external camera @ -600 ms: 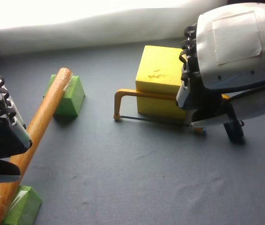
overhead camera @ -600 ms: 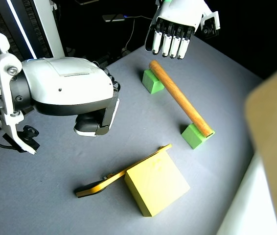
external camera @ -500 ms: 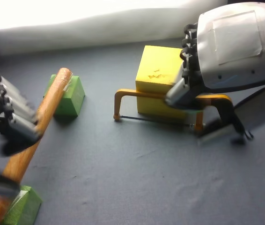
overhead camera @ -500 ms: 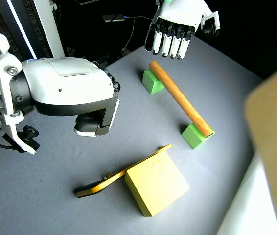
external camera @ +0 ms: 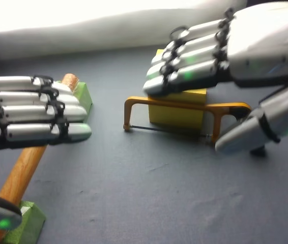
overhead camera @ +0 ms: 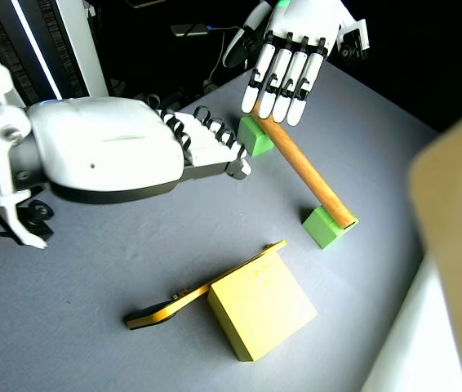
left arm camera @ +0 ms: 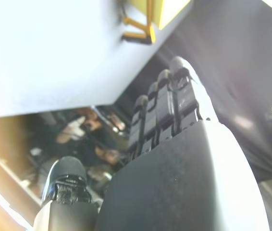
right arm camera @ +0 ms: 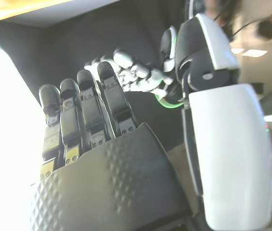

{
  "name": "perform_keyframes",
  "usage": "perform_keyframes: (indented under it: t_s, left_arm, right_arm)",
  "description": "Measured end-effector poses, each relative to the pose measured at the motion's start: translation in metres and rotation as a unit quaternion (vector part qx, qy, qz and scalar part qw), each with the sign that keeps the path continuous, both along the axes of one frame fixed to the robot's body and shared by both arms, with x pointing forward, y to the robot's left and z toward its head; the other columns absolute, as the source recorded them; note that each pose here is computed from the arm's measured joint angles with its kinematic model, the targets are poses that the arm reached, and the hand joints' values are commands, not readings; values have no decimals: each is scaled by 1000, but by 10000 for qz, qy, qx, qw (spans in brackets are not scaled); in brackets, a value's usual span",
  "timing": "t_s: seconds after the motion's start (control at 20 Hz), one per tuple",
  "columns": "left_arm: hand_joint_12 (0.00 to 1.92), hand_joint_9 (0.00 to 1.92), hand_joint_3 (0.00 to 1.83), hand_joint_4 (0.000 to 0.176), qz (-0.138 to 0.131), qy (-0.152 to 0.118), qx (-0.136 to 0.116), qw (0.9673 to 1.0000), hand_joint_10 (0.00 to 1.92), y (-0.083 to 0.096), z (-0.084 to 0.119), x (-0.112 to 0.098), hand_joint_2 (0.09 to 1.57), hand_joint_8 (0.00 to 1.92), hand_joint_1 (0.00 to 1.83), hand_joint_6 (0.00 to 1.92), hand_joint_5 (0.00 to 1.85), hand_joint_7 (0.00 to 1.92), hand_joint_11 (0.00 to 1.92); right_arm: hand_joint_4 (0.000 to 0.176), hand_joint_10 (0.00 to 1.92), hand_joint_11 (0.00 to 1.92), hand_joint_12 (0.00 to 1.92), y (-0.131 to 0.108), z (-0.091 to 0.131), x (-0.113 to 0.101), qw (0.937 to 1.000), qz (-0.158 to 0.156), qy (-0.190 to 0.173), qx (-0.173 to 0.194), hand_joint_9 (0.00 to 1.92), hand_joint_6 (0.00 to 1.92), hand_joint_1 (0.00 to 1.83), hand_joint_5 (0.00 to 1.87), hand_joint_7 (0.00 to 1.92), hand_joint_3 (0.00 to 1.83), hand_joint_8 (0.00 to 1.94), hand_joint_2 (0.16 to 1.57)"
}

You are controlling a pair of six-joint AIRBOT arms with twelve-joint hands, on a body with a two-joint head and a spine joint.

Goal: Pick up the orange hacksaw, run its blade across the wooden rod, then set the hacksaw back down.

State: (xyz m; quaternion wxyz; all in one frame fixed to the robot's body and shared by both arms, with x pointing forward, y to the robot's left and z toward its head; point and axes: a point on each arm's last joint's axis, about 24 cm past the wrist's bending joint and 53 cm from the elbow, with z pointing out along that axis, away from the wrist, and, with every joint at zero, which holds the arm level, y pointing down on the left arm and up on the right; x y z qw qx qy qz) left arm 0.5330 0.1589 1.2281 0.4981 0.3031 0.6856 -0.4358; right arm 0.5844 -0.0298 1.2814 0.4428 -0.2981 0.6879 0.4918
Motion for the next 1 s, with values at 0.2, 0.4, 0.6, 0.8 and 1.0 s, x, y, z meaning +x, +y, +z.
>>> perform_keyframes:
  t_s: [0.2, 0.4, 0.6, 0.8, 1.0]
  left_arm:
    - [329, 68, 0, 0, 81, 29, 242, 9997, 0, 2, -11, 2, 1138, 0, 0, 0, 40, 58, 0]
    - [203, 34, 0, 0, 349, 168, 355, 9986, 1, 4, -18, 9, 1109, 1, 0, 2, 24, 31, 0]
    - [170, 14, 10, 0, 618, 329, 534, 9961, 2, 6, -28, 8, 1140, 1, 0, 0, 0, 2, 0]
    - [181, 8, 0, 0, 1051, 568, 904, 9887, 1, 22, -45, 6, 1128, 1, 0, 0, 0, 6, 0]
    - [199, 7, 3, 0, 1472, 776, 1265, 9779, 0, 44, -61, 10, 1139, 1, 0, 0, 0, 8, 0]
  right_arm:
    - [0, 2, 0, 524, -46, 4, 36, 9914, -1071, 641, 400, 123, 0, 12, 116, 129, 6, 1, 1163]
    - [0, 1, 0, 494, -107, -31, 57, 9438, -2161, 2312, 951, 122, 2, 73, 110, 125, 0, 1, 1161]
    - [0, 3, 0, 628, -156, -69, 49, 9043, -2694, 3152, 1012, 134, 2, 146, 116, 127, 0, 2, 1143]
    - [0, 2, 0, 583, -189, -70, 60, 8691, -3263, 3443, 1400, 103, 4, 478, 70, 79, 0, 3, 1076]
    - [0, 0, 0, 481, -193, -85, 57, 8681, -3354, 3468, 1170, 70, 0, 596, 40, 49, 0, 0, 1089]
